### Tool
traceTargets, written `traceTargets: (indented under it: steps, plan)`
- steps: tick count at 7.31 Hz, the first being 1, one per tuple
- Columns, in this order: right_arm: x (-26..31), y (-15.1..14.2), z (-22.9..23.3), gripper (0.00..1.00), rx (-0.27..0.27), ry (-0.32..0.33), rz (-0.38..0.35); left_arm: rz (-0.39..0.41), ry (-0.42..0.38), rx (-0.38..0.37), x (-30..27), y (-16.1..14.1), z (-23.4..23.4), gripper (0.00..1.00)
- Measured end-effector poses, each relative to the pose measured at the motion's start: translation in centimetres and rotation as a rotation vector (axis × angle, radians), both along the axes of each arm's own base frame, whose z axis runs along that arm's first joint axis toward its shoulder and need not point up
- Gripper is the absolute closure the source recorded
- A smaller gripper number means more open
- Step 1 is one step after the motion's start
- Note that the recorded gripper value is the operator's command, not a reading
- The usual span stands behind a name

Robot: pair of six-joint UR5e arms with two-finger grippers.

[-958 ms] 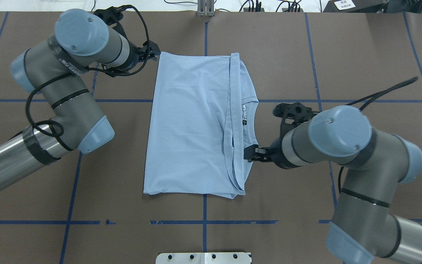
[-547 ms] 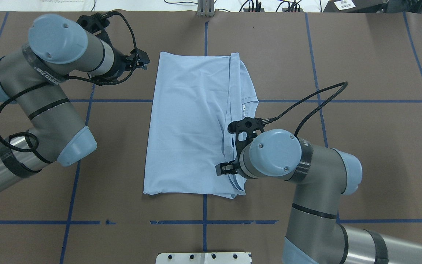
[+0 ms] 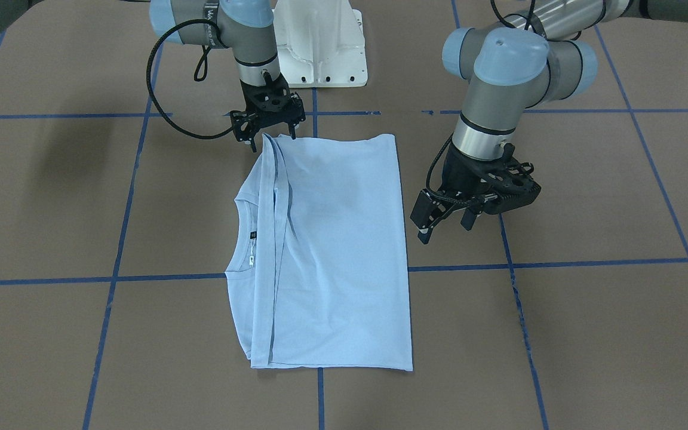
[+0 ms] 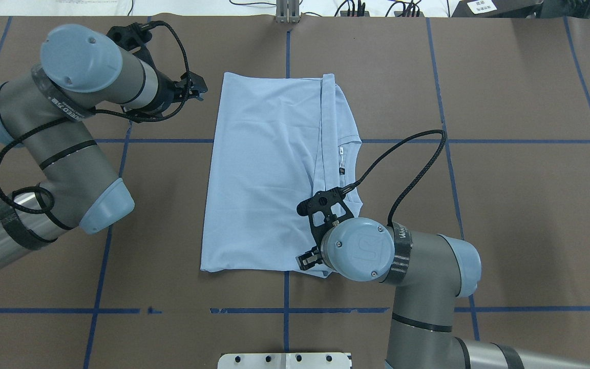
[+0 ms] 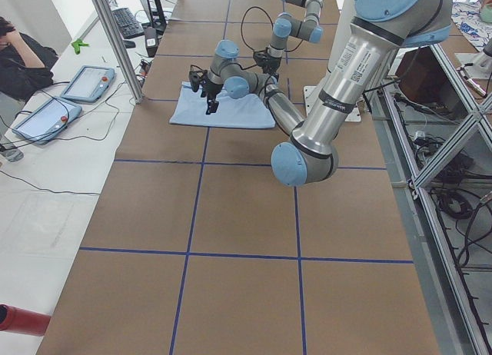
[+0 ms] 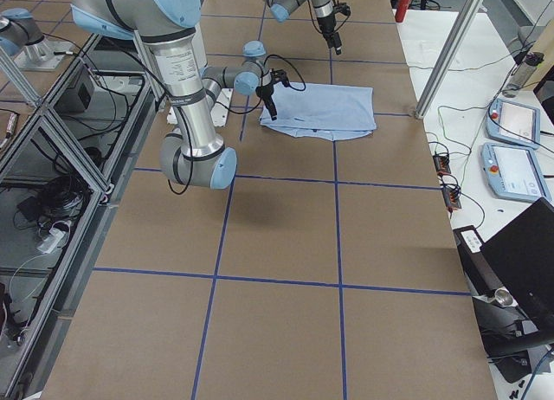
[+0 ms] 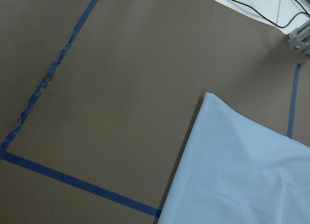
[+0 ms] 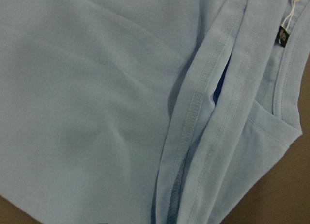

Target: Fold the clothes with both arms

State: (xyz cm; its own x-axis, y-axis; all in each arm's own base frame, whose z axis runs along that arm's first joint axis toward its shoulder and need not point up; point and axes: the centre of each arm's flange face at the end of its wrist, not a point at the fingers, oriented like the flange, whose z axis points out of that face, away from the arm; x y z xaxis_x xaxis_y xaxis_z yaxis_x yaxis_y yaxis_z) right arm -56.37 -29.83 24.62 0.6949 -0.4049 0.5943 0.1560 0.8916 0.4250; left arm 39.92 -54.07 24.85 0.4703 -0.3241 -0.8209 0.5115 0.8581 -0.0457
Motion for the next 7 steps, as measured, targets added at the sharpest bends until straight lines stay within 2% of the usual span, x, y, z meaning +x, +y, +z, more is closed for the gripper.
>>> traceTargets:
  steps: [2,7]
  plan:
    - [-0.47,0.52,0.11,0.53,0.063,0.021,-0.038,-0.001,-0.002,-0.001,0.09,-0.07,0.27,0.00]
    - [-0.66,0.80,0.29,0.55,0.082,0.026,-0.051,0.001,-0.009,-0.007,0.13,0.03,1.02,0.00]
